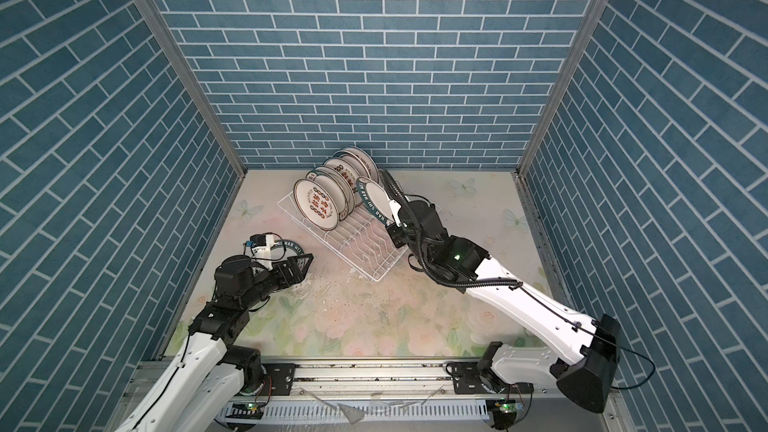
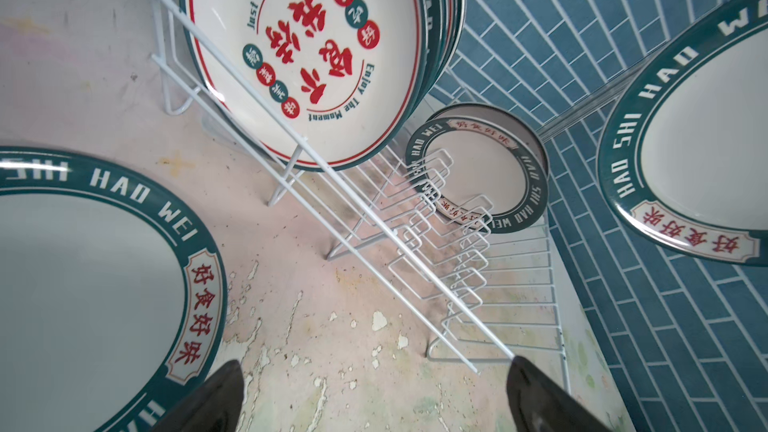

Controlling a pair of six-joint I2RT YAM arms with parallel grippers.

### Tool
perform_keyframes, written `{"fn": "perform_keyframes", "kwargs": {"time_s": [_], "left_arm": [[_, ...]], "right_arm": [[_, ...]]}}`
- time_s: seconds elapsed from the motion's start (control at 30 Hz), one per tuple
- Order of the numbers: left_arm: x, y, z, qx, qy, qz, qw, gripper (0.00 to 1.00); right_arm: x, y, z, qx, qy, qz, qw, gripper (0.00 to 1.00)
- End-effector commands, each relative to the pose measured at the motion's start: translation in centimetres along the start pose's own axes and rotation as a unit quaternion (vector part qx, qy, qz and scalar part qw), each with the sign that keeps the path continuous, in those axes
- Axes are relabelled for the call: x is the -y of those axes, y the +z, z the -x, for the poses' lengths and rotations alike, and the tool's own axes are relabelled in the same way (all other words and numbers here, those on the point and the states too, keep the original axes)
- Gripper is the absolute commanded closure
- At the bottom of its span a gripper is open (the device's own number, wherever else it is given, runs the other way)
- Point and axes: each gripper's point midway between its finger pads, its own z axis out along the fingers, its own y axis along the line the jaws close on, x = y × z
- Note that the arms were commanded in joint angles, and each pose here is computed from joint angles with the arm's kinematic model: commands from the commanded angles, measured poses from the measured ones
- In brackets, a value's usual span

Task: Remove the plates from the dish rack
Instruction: 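Lift the green-rimmed plate up out of the rack with the right gripper, then carry the plate to the left gripper and close the left gripper on its rim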

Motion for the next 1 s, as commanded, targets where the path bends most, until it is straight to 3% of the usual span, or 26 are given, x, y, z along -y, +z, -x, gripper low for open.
{"fn": "perform_keyframes", "kwargs": {"time_s": [0.0, 0.13, 0.3, 0.63, 0.87, 0.97], "left_arm": [[1.9, -0.2, 1.0, 0.024, 0.007, -0.046, 0.999, 0.01], [3.8, -0.4, 1.6, 0.028, 0.007, -0.096, 0.995, 0.01], [6.0, -0.7, 2.1, 0.03, 0.013, -0.154, 0.988, 0.01], [6.9, -0.5, 1.8, 0.028, 0.009, -0.192, 0.981, 0.01], [6.3, -0.3, 1.4, 0.019, 0.02, -0.177, 0.984, 0.01], [5.9, -0.2, 1.2, 0.017, 0.022, -0.165, 0.986, 0.0]], "right_arm": [[-1.4, -0.5, 1.6, 0.066, 0.092, 0.052, 0.992, 1.0], [-3.0, -0.4, 0.7, 0.076, 0.165, 0.102, 0.978, 1.0], [-6.0, 0.4, -0.1, 0.047, 0.244, 0.193, 0.949, 1.0], [-11.3, 2.6, -1.8, -0.068, 0.339, 0.307, 0.886, 1.0], [-14.4, 3.0, -1.2, -0.084, 0.395, 0.396, 0.825, 1.0], [-15.0, 3.1, -1.2, -0.09, 0.404, 0.411, 0.812, 1.0]]}}
